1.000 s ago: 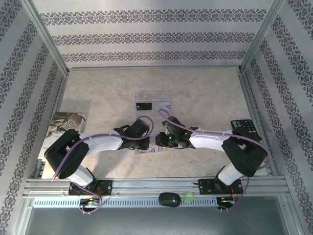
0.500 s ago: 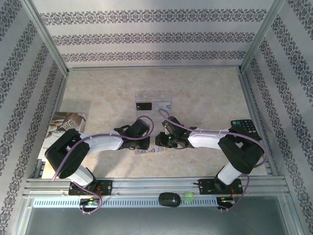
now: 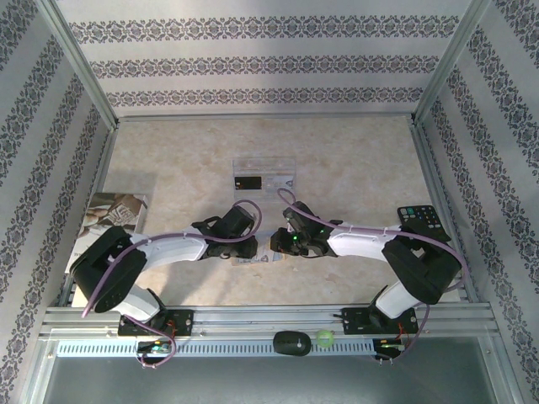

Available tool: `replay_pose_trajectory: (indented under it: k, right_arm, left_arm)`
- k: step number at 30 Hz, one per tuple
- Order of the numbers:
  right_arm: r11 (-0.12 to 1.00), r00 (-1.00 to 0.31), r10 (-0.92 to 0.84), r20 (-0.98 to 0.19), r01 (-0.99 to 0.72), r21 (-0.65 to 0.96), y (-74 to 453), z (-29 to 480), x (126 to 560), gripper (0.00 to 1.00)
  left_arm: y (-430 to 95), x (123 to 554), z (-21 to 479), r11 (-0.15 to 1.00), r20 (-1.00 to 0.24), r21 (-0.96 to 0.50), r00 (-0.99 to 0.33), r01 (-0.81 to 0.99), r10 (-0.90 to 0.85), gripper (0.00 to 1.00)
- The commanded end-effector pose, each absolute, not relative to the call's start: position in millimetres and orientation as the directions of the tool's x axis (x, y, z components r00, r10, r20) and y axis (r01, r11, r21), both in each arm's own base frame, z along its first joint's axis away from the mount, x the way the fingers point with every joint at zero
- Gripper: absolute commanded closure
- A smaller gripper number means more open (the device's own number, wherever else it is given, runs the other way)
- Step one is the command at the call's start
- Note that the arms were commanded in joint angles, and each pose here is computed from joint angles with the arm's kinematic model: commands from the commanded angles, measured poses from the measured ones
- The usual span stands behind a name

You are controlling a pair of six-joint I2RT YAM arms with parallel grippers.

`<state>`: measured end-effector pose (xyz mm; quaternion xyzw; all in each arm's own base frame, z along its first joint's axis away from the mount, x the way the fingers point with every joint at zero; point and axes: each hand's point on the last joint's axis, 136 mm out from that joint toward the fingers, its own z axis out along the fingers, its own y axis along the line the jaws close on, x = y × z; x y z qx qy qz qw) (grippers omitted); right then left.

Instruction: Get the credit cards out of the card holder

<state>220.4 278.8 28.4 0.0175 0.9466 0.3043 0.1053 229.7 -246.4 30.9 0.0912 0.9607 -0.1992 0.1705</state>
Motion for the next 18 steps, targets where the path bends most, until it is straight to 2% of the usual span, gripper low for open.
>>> replay_pose_trajectory:
  k: [1,7,18]
  right_arm:
    - [0.798,-0.962,0.128,-0.243,-0.045,0.601,278.7,43.3,229.6,0.75]
    - [0.795,-0.956,0.135,-0.262,-0.053,0.605,275.3,52.1,231.2,0.75]
    - [0.793,-0.958,0.149,-0.244,-0.032,0.609,266.6,47.5,228.0,0.77]
  left_arm:
    - [-243.9,224.4,41.9,0.899,-0.383,-0.354,-0.917,0.26,0.114,0.77]
    - [-249.3,229.8,65.9,0.875,-0.445,-0.398,-0.892,0.276,0.079,0.75]
    - [-256.3,247.3,56.6,0.909,-0.475,-0.244,-0.859,0.337,0.191,0.75]
